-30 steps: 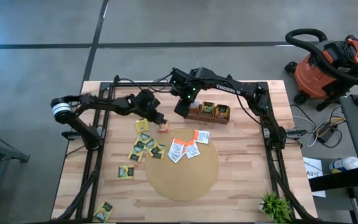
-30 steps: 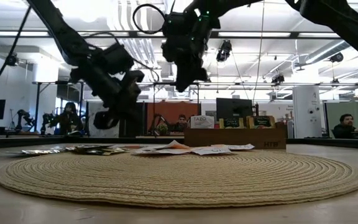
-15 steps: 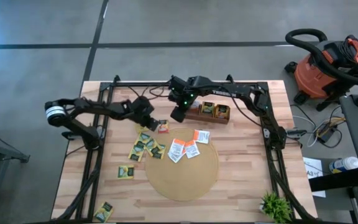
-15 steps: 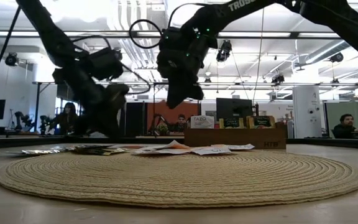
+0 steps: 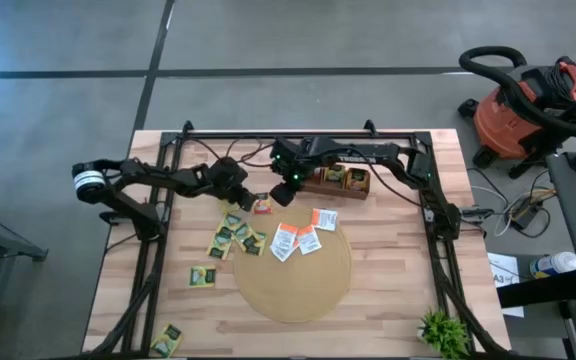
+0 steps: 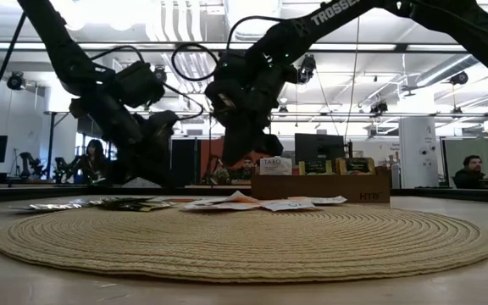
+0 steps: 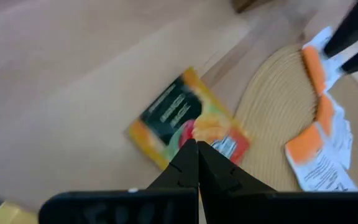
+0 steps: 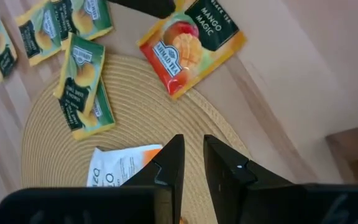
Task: Pick & Place Tea
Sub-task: Put the mango tea bag into the right section of the wooden organizer
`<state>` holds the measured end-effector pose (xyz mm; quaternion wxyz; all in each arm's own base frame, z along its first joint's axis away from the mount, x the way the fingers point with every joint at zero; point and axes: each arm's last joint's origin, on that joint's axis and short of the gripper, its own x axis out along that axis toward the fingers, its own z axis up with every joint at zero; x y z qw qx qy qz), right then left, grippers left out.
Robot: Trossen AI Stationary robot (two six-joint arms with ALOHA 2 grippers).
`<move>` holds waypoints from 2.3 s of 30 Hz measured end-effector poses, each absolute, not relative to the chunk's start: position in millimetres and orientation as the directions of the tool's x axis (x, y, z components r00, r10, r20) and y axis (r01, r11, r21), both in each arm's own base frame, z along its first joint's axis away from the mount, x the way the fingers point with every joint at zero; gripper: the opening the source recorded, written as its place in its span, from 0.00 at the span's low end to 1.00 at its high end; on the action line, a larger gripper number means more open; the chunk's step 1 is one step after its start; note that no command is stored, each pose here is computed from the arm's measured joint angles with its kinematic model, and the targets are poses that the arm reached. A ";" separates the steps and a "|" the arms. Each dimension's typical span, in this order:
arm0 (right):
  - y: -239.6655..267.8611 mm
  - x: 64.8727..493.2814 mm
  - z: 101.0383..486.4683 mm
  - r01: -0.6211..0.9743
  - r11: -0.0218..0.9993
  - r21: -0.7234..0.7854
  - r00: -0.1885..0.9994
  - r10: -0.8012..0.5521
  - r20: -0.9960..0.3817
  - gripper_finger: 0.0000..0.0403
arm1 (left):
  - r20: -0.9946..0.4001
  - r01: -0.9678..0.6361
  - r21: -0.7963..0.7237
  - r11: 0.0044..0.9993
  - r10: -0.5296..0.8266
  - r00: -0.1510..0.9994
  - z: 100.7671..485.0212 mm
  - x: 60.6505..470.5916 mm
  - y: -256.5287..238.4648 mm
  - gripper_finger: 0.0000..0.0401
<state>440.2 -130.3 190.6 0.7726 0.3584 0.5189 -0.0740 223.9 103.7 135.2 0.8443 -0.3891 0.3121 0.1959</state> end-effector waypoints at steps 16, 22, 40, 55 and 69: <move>-109.3 448.6 178.2 0.589 0.655 0.474 0.474 0.195 -0.859 0.15 | -0.673 -0.485 -0.557 0.674 -0.025 0.739 111.0 239.7 91.3 0.00; -108.4 445.5 171.1 0.651 0.605 0.458 0.453 0.175 -0.874 0.15 | -0.675 -0.489 -0.546 0.680 -0.011 0.738 109.7 241.0 89.7 0.00; -75.8 446.0 152.2 0.757 0.482 0.440 0.421 0.155 -0.894 0.39 | -0.683 -0.478 -0.526 0.703 -0.014 0.730 108.6 241.1 87.0 0.00; -71.8 451.7 143.5 0.761 0.348 0.547 0.540 0.128 -0.832 0.44 | -0.684 -0.430 -0.478 0.766 -0.018 0.729 108.2 241.1 86.0 0.00; -82.2 447.6 132.2 0.755 0.303 0.582 0.581 0.101 -0.807 0.41 | -0.665 -0.408 -0.476 0.779 -0.015 0.747 109.3 242.6 86.2 0.00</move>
